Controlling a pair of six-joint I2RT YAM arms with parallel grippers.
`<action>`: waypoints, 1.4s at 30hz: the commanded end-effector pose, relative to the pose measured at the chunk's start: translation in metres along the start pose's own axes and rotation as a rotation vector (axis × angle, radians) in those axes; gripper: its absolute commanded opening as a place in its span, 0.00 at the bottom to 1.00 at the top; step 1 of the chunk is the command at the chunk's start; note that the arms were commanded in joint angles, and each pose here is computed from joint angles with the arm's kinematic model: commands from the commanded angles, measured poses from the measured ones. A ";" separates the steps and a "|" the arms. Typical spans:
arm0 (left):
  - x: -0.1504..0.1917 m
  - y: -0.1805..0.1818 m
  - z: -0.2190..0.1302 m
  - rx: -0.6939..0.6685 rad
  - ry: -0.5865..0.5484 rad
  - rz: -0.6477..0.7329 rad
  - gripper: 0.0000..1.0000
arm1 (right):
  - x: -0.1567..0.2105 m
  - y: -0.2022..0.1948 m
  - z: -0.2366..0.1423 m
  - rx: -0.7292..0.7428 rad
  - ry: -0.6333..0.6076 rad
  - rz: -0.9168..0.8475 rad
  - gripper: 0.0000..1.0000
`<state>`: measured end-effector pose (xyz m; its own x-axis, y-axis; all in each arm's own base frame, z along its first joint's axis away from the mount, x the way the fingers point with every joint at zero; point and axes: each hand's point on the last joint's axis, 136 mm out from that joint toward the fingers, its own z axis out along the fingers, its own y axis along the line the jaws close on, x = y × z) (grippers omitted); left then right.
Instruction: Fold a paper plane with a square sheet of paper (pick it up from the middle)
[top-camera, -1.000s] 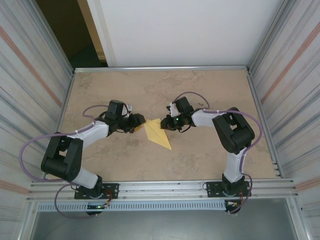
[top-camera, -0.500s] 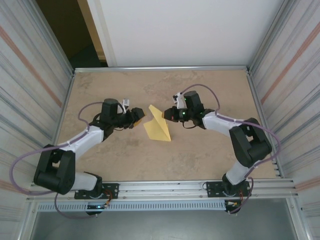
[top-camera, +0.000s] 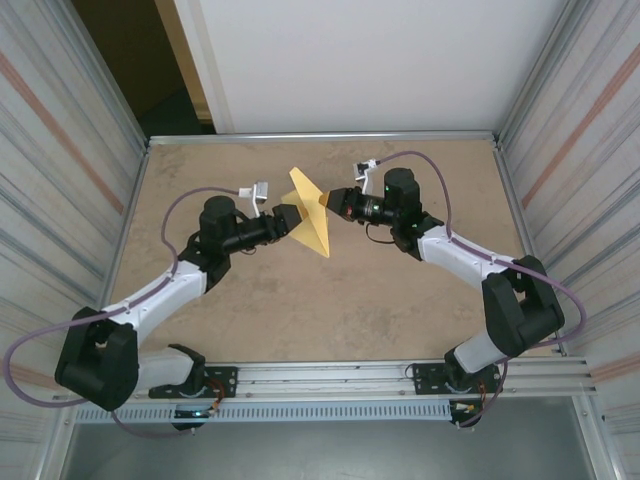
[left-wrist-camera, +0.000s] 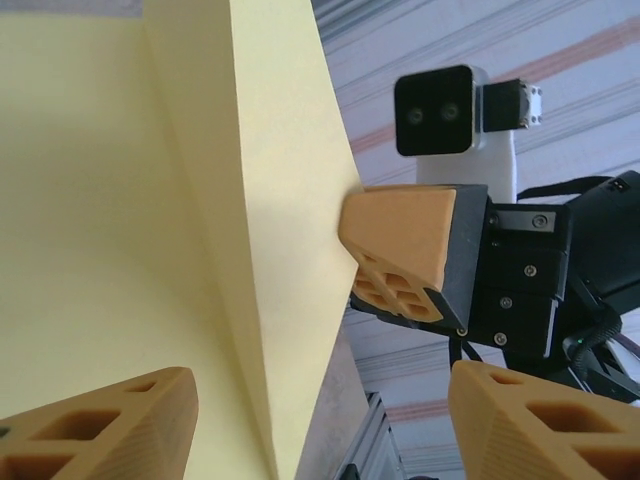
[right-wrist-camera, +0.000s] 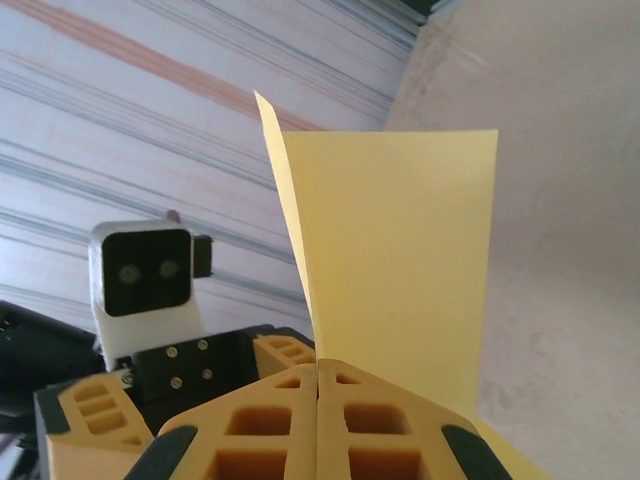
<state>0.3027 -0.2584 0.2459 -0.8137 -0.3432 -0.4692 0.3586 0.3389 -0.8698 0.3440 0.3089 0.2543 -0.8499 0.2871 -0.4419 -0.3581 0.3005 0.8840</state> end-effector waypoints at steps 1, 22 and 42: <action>-0.003 -0.023 0.006 0.097 0.001 0.088 0.65 | -0.006 0.026 -0.007 -0.090 -0.017 0.019 0.04; 0.001 -0.046 0.014 0.226 0.030 0.152 0.46 | -0.009 0.044 -0.011 -0.176 -0.024 0.036 0.05; 0.002 -0.035 0.019 0.198 0.032 0.133 0.17 | -0.012 0.038 -0.020 -0.148 -0.032 0.048 0.28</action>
<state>0.2989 -0.2841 0.2645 -0.7789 -0.2854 -0.5584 0.5151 0.2167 -0.8293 0.3390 0.3061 0.2825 -0.8627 0.3264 -0.3863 -0.3518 0.1613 0.9220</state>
